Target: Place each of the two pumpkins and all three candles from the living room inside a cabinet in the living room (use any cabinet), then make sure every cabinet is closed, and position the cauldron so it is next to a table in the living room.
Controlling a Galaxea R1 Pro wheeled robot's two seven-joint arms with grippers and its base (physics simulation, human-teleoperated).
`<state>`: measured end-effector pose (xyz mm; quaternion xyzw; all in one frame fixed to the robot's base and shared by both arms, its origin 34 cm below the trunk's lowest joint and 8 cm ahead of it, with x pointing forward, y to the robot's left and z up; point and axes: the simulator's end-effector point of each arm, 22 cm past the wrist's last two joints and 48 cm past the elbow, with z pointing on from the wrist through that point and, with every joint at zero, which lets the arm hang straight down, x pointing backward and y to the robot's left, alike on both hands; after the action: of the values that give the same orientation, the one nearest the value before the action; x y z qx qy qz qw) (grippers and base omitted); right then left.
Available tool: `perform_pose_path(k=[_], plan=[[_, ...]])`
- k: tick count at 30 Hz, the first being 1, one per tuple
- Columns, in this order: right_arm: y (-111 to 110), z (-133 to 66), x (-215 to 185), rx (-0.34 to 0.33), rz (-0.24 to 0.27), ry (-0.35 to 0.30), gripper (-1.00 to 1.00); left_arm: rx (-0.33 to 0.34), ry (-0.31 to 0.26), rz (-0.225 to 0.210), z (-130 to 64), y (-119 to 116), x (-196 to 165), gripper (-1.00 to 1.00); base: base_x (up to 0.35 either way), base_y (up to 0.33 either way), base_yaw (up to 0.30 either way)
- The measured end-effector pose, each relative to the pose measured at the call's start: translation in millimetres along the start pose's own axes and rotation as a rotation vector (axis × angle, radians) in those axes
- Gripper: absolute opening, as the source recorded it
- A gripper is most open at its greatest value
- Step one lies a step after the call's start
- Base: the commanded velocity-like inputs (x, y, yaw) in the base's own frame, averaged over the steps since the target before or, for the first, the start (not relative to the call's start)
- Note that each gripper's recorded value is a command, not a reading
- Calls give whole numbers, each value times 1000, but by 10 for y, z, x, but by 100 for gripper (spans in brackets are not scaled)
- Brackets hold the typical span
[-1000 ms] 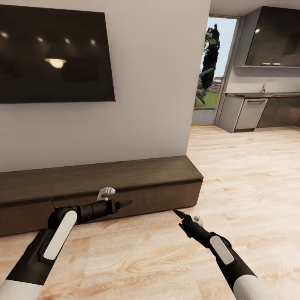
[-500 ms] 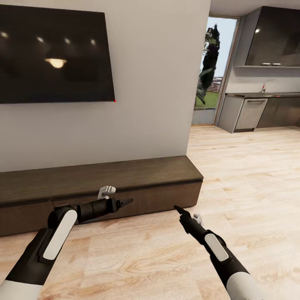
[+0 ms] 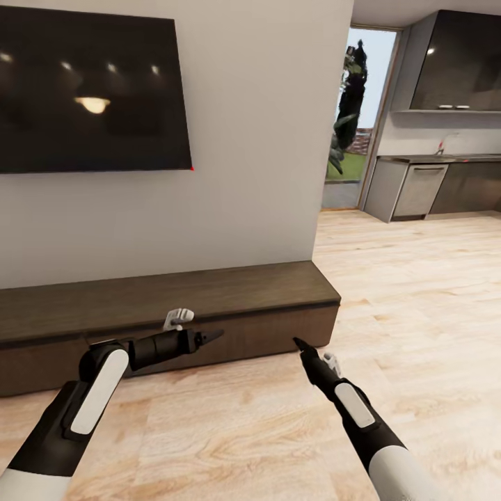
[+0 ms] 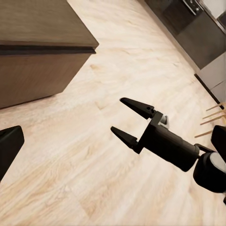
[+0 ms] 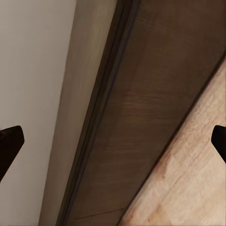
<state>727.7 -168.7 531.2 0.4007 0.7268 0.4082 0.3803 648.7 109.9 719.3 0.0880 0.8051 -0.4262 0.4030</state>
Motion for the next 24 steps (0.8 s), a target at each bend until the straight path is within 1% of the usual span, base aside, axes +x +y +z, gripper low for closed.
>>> perform_pose_path(k=[3, 6, 7, 9, 10, 11, 12, 14, 17, 22, 24], plan=[[13, 3, -6, -2, 0, -2, 100, 12, -1, 6, -7, -39, -9, 100, 114, 62, 0], [37, 13, 19, -5, 2, -1, 100, 62, 1, 11, -13, -163, -8, 100, 155, 90, 0], [44, 16, 25, -5, 3, -1, 100, 104, 4, 12, -21, -260, -3, 100, 103, 57, 0], [48, 18, 23, -6, 4, -2, 100, 150, 7, 13, -34, -361, 4, 100, 68, 37, 0], [54, 19, 17, -9, 12, -5, 100, 190, 10, 12, -50, -450, 10, 100, 42, 23, 0], [58, 19, 11, -11, 20, -7, 100, 207, 12, 13, -57, -487, 15, 100, 27, 15, 0], [69, 19, -1, -16, 40, -12, 100, 232, 16, 13, -69, -541, 24, 100, 22, 12, 0], [81, 17, -15, -23, 73, -18, 100, 253, 21, 13, -77, -587, 38, 100, 12, 7, 0], [95, 17, -17, -30, 102, -22, 100, 276, 30, 13, -78, -645, 66, 100, 5, 3, 0], [102, 17, -18, -34, 114, -21, 100, 302, 47, 16, -60, -726, 125, 100, 1, 1, 0], [103, 17, -21, -34, 116, -20, 100, 317, 73, 23, -19, -796, 221, 100, 0, 0, 0]])
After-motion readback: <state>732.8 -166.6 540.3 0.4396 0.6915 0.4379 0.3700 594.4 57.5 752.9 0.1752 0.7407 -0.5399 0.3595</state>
